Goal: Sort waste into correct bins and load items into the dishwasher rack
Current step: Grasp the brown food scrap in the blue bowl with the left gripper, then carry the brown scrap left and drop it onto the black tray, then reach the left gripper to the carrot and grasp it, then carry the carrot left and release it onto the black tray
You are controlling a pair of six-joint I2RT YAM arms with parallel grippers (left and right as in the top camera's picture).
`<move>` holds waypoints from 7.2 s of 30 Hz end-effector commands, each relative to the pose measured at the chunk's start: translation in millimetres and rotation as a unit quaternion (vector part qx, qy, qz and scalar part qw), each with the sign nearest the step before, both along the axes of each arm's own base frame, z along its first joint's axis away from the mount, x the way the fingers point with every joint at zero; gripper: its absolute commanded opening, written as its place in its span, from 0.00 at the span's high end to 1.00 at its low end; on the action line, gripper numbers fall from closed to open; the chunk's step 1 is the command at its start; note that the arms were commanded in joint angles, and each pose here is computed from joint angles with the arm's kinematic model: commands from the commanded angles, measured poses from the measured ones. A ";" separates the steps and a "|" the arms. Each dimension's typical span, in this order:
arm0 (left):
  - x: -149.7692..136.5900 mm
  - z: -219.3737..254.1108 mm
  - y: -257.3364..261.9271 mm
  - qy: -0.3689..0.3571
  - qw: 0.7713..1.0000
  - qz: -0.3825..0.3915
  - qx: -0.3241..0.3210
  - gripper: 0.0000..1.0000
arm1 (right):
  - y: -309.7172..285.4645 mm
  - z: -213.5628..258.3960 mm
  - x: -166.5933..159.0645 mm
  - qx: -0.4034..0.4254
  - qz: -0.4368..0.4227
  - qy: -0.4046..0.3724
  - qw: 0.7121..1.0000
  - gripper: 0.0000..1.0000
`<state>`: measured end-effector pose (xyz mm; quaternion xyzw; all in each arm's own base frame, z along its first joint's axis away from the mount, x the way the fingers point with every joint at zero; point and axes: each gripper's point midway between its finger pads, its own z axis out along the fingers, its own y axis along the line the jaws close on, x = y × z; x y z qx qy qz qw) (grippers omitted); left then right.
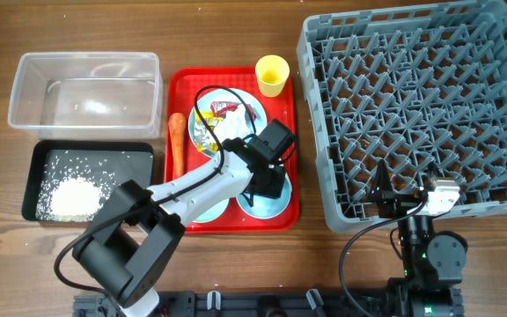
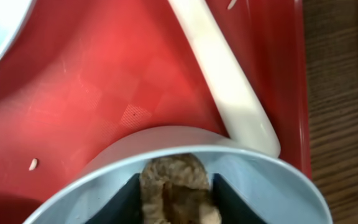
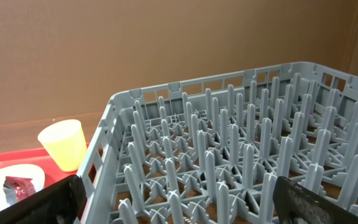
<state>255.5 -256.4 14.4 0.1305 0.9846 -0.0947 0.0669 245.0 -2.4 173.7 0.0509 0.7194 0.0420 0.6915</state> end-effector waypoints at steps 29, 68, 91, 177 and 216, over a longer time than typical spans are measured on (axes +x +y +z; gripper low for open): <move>59.3 145.4 231.4 -0.055 0.947 0.279 0.151 0.72 | 2.5 1.1 -0.3 0.005 0.006 -0.004 1.000 0.00; 37.7 24.6 464.1 0.001 0.790 0.592 0.158 0.62 | 2.5 0.5 -0.1 0.005 0.006 -0.003 1.000 0.00; 70.8 170.6 348.4 -0.150 0.868 0.473 -0.004 0.63 | 2.5 0.5 -0.1 0.005 0.006 -0.003 1.000 0.00; 112.7 -11.9 204.0 -0.114 0.952 0.233 0.162 0.87 | 2.5 0.5 -0.1 0.005 0.006 -0.003 1.000 0.00; -3.0 146.6 364.9 -0.147 0.753 0.630 0.125 0.89 | 2.5 -0.4 0.1 0.005 0.006 -0.001 1.000 0.00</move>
